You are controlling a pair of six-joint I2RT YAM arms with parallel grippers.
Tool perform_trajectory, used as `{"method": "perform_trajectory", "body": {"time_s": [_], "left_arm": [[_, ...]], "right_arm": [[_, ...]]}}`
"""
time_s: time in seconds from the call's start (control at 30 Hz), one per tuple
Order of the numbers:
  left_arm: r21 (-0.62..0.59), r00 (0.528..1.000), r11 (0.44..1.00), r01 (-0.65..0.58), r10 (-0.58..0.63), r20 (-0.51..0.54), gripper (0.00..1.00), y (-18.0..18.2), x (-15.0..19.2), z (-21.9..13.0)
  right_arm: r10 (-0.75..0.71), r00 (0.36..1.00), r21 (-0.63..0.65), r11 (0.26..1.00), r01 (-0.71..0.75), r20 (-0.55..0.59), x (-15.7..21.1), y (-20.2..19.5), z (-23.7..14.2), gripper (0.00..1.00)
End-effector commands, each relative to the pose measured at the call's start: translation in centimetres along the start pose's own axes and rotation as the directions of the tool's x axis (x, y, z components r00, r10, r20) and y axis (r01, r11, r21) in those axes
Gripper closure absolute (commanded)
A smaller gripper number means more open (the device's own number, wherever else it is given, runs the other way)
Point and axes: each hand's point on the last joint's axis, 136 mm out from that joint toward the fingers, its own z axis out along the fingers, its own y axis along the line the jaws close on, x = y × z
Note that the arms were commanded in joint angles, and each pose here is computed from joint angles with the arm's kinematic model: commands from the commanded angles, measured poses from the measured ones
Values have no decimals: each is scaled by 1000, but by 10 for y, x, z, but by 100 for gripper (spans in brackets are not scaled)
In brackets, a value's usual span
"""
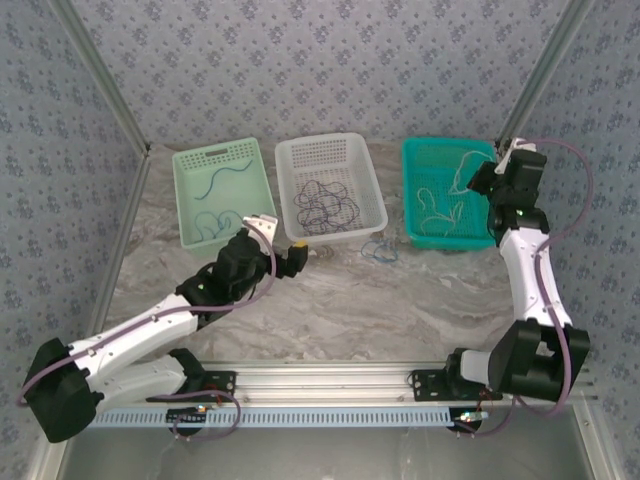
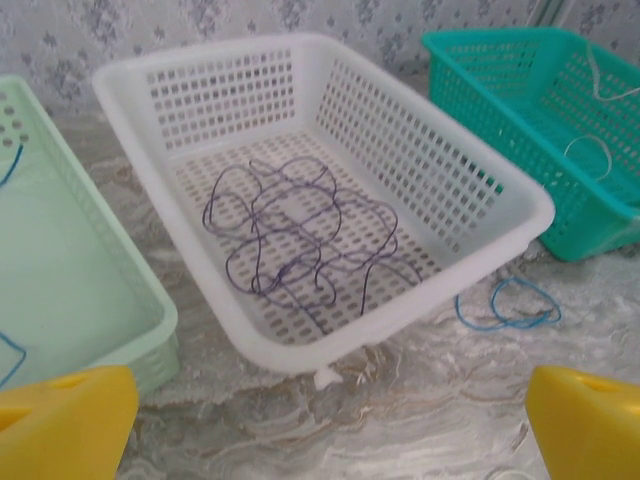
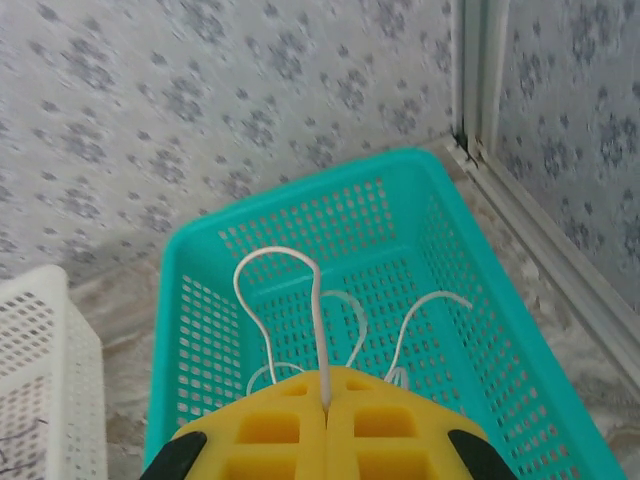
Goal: Untangle the cables
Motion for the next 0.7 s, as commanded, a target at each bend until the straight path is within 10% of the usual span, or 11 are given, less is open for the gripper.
{"method": "perform_trajectory", "body": {"time_s": [0.0,0.07,0.17,0.33,0.67], "left_arm": [[-16,999,998,53,-53,3,1,5,1,-2],[-18,998,998,59,-59,-21,0,5,7,0],[-26,996,997,70,-71,-53,0,6,17,2],[-46,993,996,83,-86,-83,1,10,27,6],[-46,958,992,118,-126,-258,12,4,74,21]], "right_arm": [[27,997,20,999,-26,-73,12,-9,17,98],[41,985,42,999,-34,-168,33,-15,29,86],[35,959,30,999,-28,-280,47,-12,39,42],[17,963,2,1000,-17,-268,49,4,20,18],[-137,909,-327,945,1,-394,116,102,-63,26]]}}
